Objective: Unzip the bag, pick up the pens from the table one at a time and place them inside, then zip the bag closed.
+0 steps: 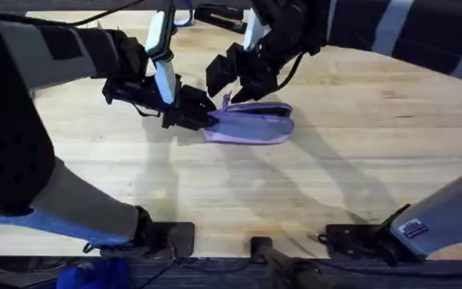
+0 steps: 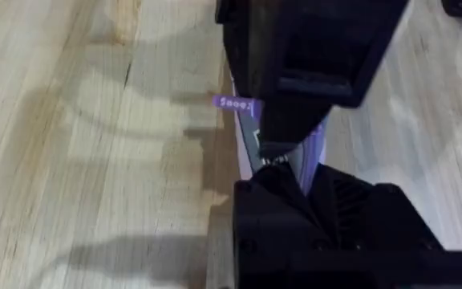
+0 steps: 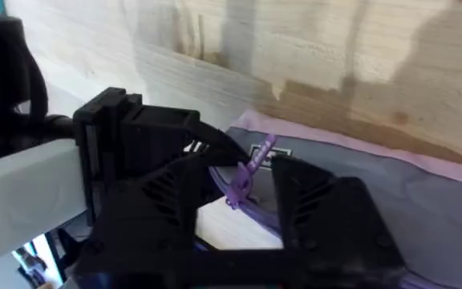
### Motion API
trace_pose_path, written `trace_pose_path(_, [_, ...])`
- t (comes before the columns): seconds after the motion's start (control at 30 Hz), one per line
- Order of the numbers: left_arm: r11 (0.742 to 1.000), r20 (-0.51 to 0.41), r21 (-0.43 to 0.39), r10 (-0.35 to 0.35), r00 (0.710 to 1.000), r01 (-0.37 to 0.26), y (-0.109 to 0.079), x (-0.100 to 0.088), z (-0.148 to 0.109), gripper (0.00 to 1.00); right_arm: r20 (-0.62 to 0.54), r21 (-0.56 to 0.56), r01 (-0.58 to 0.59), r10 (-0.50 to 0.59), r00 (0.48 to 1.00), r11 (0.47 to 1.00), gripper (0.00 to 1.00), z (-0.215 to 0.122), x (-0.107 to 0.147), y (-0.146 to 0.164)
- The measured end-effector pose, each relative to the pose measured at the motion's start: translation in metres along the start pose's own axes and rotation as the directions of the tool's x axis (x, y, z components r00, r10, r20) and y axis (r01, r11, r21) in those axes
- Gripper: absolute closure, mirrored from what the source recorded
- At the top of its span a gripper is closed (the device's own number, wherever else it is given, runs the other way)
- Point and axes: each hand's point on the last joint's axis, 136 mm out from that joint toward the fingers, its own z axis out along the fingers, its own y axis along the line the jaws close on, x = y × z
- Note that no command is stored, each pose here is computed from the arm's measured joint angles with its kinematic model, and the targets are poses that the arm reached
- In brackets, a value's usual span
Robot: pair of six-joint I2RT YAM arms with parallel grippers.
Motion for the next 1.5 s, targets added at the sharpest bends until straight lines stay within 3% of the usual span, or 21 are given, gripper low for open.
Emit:
trace_pose_path(0.23, [1.0,0.0,0.0,0.0,1.0,0.0,0.0,0.0,0.0,0.957,-0.003,0.001,-0.005,0.005,1.0,1.0,0.702,0.0,0.001,0.0])
trace_pose_path(0.33, [1.0,0.0,0.0,0.0,1.0,0.0,0.0,0.0,0.0,0.957,-0.003,0.002,-0.008,0.008,1.0,1.0,0.926,0.0,0.001,0.0])
trace_pose_path(0.37, [1.0,0.0,0.0,0.0,1.0,0.0,0.0,0.0,0.0,0.957,-0.004,0.002,-0.011,0.011,1.0,1.0,0.955,0.0,0.001,-0.001])
trace_pose_path(1.1, [1.0,0.0,0.0,0.0,1.0,0.0,0.0,0.0,0.0,0.958,0.0,0.001,-0.009,0.009,1.0,1.0,0.97,-0.001,0.0,-0.001])
trace_pose_path(1.5, [1.0,0.007,-0.005,0.007,1.0,-0.007,0.001,-0.001,0.0,0.958,0.067,-0.044,0.042,-0.039,0.997,0.998,0.97,-0.039,-0.006,0.01])
